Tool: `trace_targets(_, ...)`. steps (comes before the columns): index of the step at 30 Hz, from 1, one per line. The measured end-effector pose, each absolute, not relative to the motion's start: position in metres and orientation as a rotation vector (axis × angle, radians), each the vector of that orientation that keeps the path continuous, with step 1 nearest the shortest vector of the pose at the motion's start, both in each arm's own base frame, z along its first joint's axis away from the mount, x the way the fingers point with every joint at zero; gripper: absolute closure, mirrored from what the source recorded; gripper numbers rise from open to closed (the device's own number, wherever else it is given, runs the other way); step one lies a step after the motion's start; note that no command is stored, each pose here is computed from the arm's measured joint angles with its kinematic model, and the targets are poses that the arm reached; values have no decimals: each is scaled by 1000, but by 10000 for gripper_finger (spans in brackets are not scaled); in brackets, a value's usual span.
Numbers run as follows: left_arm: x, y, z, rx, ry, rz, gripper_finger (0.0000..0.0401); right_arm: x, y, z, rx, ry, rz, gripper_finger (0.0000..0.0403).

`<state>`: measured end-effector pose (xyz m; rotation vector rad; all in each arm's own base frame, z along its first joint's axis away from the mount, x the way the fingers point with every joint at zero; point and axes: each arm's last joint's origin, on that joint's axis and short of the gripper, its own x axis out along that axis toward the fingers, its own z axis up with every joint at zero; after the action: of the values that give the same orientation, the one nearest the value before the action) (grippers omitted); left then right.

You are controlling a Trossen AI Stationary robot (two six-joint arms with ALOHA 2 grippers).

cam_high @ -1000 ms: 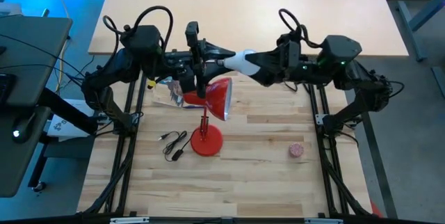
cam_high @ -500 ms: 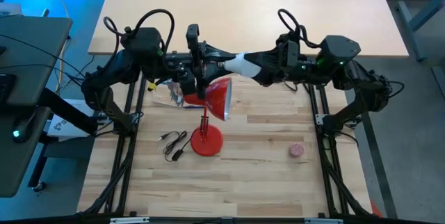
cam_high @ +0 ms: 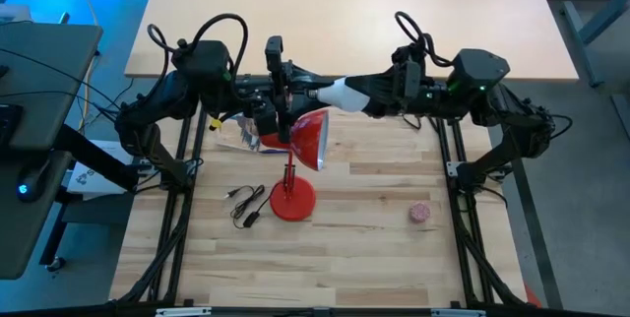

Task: Screw lightbulb
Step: Insert the lightbulb on the lamp

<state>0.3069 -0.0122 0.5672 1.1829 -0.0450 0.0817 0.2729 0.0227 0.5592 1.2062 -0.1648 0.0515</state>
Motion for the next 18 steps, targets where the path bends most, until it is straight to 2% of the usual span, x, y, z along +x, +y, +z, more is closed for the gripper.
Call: trace_targets(18,307,-12,568,1165,-48,84,272,273,23,559,1219,-150,75,19)
